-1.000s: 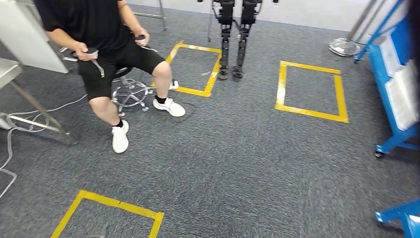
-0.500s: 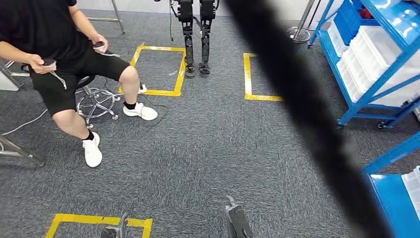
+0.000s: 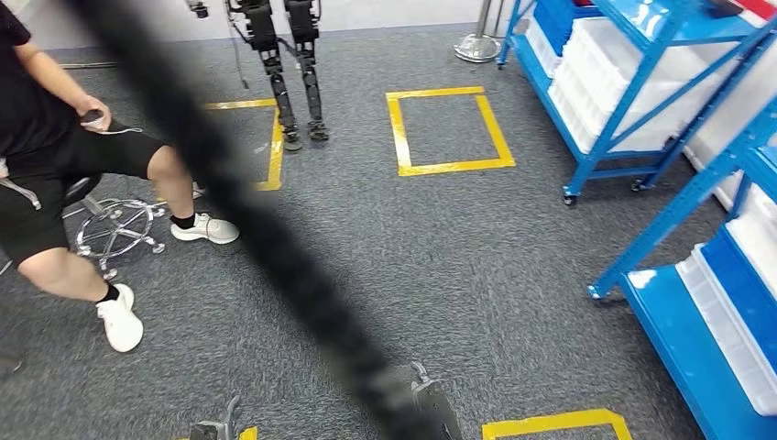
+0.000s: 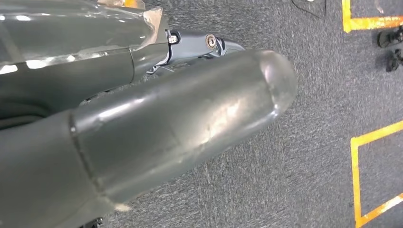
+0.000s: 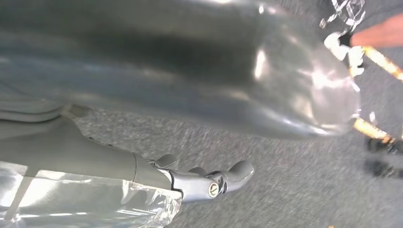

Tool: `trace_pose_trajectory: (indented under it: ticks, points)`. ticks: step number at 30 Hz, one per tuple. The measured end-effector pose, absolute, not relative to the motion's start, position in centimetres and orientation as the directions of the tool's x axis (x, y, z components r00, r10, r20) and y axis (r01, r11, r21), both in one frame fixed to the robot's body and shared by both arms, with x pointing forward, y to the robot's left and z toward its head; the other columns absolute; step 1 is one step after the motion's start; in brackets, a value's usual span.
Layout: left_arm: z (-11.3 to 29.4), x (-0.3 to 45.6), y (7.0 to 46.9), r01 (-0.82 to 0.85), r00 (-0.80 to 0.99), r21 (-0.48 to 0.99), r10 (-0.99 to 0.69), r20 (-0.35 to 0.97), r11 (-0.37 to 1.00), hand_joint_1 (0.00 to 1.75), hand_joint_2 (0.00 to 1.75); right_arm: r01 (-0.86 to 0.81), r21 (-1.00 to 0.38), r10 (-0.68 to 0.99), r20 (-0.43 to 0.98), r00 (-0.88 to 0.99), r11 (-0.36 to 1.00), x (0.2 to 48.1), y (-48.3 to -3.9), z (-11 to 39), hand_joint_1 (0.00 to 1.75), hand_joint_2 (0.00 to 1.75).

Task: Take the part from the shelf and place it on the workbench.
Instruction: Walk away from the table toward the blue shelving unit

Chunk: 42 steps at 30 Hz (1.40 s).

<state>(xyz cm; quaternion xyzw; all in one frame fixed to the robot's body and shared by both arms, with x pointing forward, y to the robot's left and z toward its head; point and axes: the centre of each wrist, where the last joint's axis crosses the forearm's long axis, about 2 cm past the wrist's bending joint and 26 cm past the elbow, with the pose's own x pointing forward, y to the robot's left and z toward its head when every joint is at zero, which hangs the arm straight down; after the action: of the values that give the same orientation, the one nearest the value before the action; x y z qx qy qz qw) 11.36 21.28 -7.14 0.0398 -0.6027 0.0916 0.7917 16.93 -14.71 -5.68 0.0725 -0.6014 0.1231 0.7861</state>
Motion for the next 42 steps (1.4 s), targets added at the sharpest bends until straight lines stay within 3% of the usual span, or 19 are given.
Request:
trace_pose_trajectory:
  ticks: [15,31,42]
  points:
    - [-8.2,8.2,21.9,-0.264,0.343,-0.01,0.103,0.934,0.964,0.0,0.0,-0.429,-0.024,0.153,0.951,0.268,0.903,17.1,-13.5,-5.4,0.0,0.0]
    - [-7.7,11.4,19.5,0.001,0.314,-0.165,0.157,0.937,0.986,0.0,0.0,-0.157,-0.045,0.098,0.933,0.347,0.987,14.3,-16.2,-7.2,0.0,0.0]
    - [-7.3,12.8,18.7,0.089,0.299,-0.197,0.163,0.94,0.976,0.0,0.0,-0.103,-0.017,0.055,0.926,0.375,0.995,13.3,-17.8,-7.8,0.0,0.0]
